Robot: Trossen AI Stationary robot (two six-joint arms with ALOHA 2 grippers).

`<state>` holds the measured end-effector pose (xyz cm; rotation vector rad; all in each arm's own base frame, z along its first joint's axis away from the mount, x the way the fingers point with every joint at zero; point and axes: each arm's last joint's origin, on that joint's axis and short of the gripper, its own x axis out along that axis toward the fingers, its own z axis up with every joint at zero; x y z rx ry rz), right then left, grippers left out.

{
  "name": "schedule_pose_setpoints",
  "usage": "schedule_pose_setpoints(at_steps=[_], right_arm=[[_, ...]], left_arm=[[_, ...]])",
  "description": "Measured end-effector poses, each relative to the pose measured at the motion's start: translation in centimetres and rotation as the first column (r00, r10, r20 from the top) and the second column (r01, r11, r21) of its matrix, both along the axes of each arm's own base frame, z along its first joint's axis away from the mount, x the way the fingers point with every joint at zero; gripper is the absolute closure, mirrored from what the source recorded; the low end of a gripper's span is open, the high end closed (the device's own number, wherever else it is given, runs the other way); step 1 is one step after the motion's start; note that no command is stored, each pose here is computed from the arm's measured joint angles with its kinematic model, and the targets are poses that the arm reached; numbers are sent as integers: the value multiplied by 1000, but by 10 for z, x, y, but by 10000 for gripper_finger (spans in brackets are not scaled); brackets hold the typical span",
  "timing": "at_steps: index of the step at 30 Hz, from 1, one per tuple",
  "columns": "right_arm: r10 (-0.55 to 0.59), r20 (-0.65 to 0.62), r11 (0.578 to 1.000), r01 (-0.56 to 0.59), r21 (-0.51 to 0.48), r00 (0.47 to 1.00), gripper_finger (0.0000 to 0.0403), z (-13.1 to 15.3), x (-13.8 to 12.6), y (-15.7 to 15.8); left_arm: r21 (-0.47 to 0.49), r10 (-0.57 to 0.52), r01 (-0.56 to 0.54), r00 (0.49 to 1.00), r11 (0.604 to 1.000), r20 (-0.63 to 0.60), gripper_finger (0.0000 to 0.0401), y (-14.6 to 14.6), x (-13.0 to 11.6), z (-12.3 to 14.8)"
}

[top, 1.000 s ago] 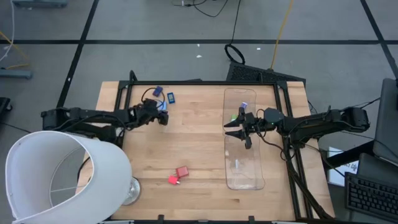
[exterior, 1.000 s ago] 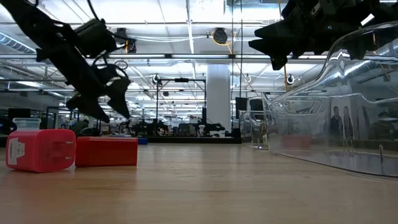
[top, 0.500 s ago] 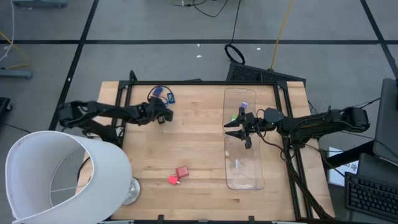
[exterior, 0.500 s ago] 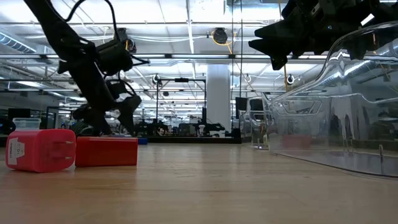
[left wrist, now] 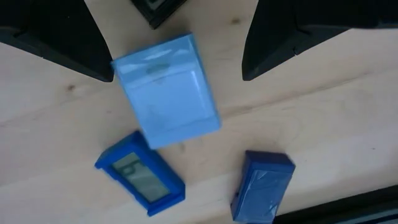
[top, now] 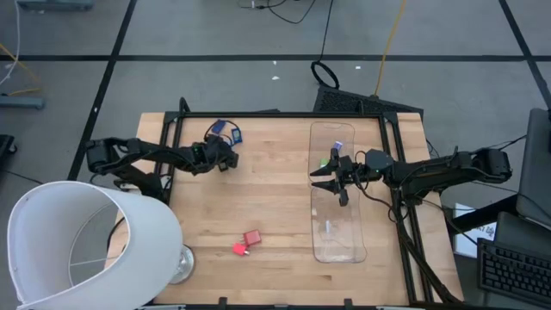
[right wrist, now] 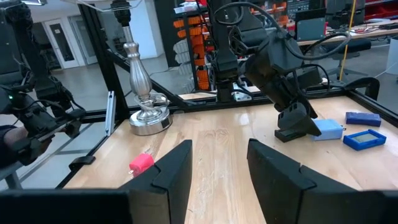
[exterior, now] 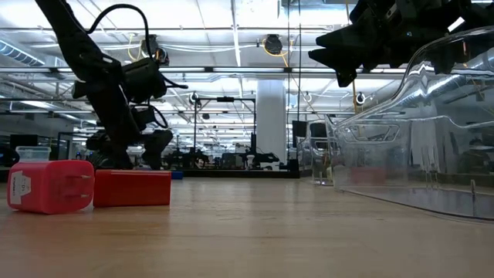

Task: Pick & Place Office items
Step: Put the light blue charger adapter into the top transparent bin

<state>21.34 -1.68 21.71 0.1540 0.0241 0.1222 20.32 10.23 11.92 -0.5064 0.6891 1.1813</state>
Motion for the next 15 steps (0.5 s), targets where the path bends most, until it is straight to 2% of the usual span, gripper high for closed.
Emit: schedule_pose_setpoints(at_steps=[8,15], right_arm=[[0,0,1000,0,0,1000,259,0,0,0],[0,0,1000,0,0,1000,259,0,0,0]], left_arm=[[-29,18,-21,997,999,-78,50,-3,-7,-4],[-23,19,-21,997,1000,-79,50,-2,-7,-4]])
